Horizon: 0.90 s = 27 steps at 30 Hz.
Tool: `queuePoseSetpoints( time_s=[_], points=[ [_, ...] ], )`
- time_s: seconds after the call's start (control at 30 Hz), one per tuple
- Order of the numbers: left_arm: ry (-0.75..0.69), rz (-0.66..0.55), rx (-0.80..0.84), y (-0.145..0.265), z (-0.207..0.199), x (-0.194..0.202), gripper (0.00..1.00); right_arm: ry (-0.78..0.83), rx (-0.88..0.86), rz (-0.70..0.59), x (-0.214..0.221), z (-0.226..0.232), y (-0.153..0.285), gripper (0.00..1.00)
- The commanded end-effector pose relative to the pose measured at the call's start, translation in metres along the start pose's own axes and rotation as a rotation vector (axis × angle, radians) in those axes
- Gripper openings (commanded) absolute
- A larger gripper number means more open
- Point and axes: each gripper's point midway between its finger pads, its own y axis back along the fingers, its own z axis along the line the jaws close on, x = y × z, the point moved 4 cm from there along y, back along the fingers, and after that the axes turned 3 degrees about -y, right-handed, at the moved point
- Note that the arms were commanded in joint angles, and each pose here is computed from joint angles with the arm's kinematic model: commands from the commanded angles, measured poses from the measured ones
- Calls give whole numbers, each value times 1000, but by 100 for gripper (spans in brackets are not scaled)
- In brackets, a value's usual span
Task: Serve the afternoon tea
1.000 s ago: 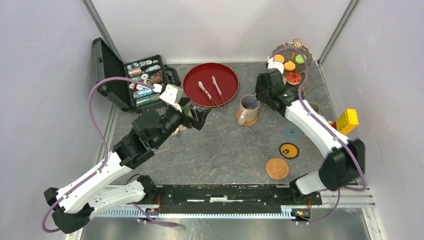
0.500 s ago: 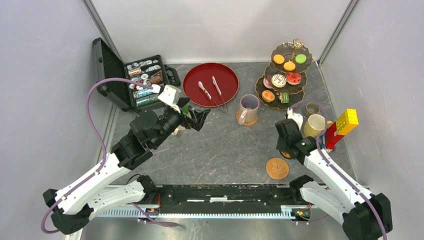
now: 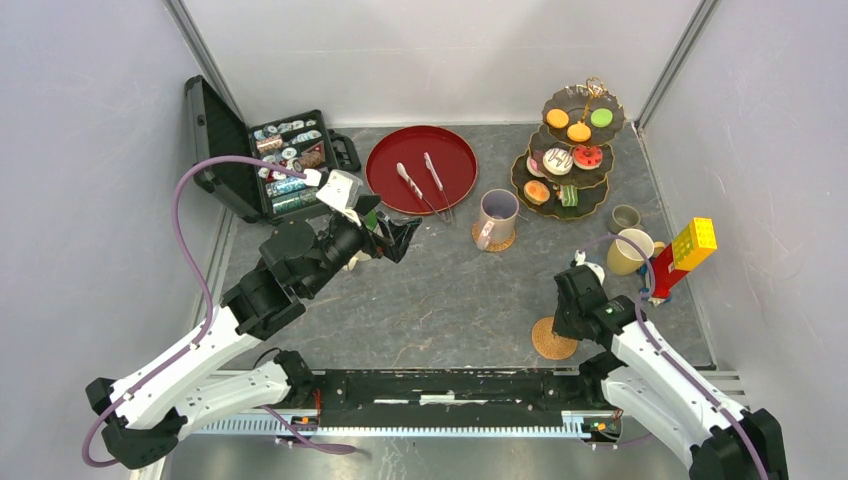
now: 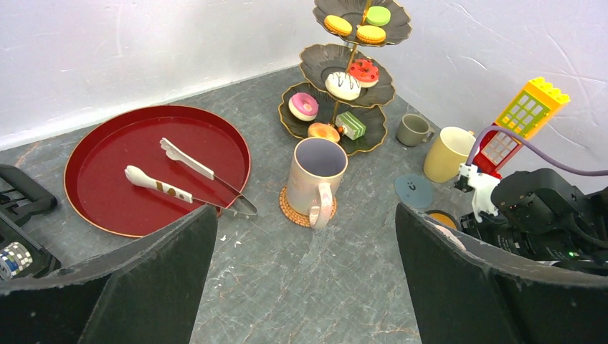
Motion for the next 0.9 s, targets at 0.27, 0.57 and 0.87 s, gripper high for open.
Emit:
queuePoseSetpoints(
  time_s=[0.27, 0.57, 0.87],
  points=[
    [42, -24, 11, -1, -4, -9, 100, 54, -2, 45, 0, 0, 14, 1],
    [39, -8, 10, -5, -5, -5, 100, 73, -54, 66, 2, 5, 19, 0],
    [39, 2, 13, -7, -6, -2, 100, 85, -50, 118, 17, 0, 9, 0]
  ],
)
